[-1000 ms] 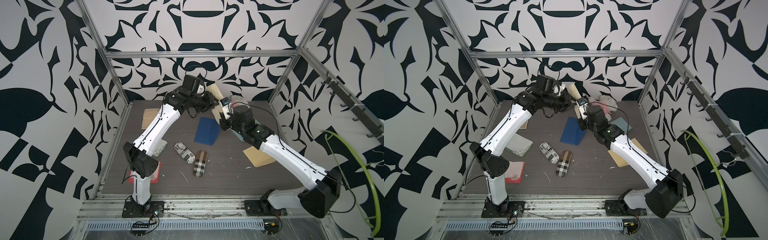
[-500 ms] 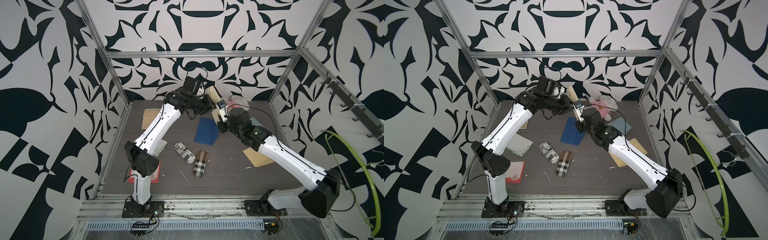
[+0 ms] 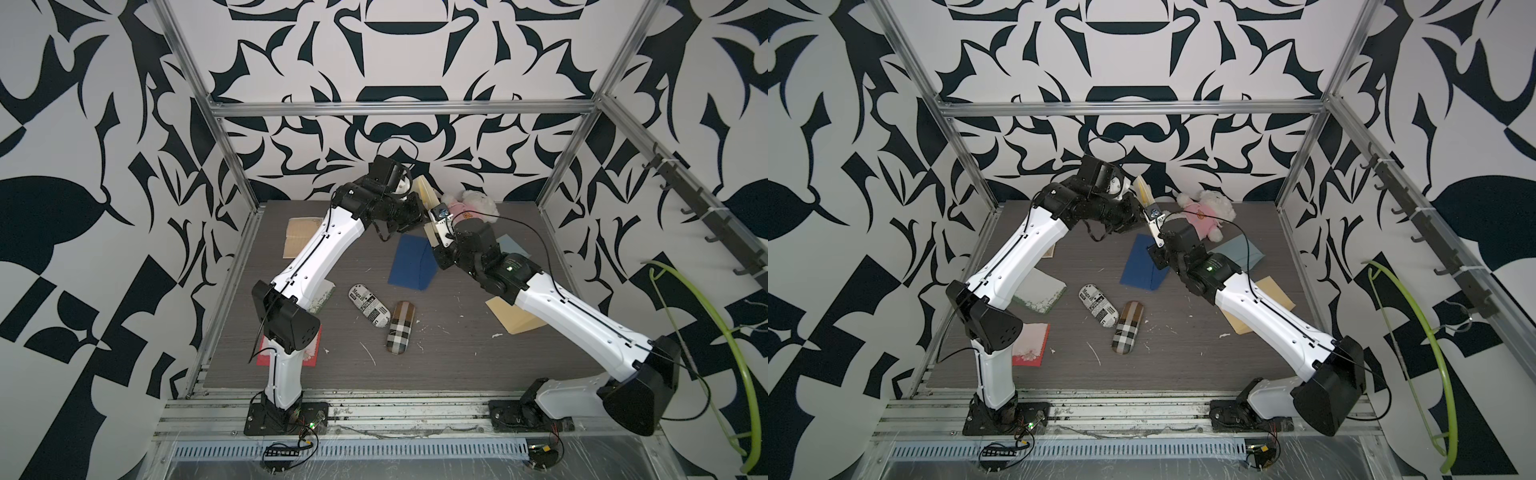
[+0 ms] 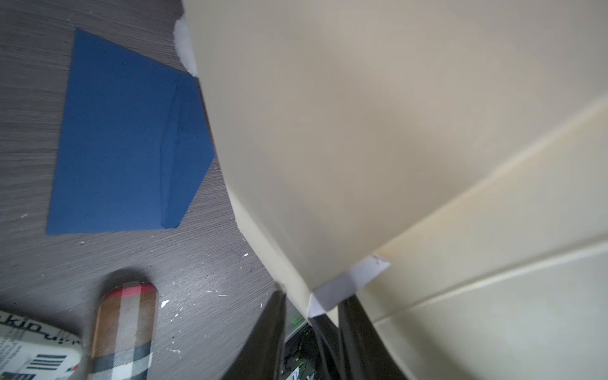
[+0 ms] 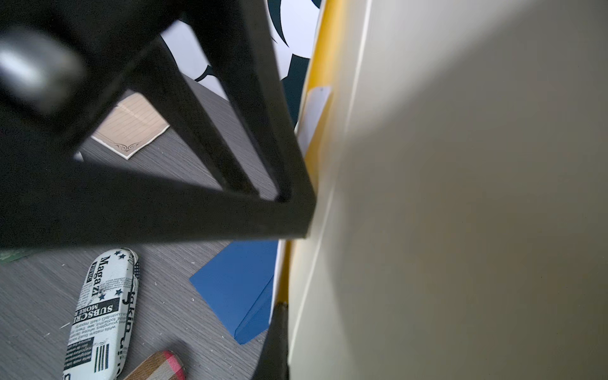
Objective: Take the letter paper out of the envelope
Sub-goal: Take out the letter paper from the envelope.
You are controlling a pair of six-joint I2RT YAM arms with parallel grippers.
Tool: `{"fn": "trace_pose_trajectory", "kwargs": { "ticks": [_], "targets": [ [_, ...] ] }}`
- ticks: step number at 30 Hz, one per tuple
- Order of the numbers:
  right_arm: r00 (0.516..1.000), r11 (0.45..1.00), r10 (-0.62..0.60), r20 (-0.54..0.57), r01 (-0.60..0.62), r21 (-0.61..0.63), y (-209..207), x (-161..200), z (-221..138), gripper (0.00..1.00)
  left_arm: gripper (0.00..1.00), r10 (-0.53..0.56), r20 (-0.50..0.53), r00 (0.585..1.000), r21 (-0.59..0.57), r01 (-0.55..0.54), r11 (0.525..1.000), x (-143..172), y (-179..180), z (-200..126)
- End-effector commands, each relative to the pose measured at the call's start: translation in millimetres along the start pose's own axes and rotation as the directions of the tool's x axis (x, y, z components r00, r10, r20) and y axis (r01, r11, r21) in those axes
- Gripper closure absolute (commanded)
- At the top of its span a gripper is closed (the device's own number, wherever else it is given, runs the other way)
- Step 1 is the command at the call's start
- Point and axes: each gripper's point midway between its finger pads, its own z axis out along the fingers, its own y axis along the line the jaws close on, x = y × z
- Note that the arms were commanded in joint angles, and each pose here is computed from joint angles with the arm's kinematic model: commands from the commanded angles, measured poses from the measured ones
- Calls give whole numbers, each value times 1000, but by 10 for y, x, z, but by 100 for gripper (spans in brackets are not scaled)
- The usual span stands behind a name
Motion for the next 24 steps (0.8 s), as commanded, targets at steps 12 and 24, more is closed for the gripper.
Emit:
{"fn": "trace_pose_trajectory", "kwargs": {
  "ticks": [12, 24],
  "targets": [
    [996, 1000, 6, 84, -6, 5, -14, -301, -109, 100, 86, 8, 3, 1000, -22, -8, 1000, -29, 44, 81],
    [999, 1000, 14, 31, -14, 17, -32, -123, 5, 100, 99, 0, 3, 1000, 3, 0, 1000, -21, -36, 20]
  ]
}}
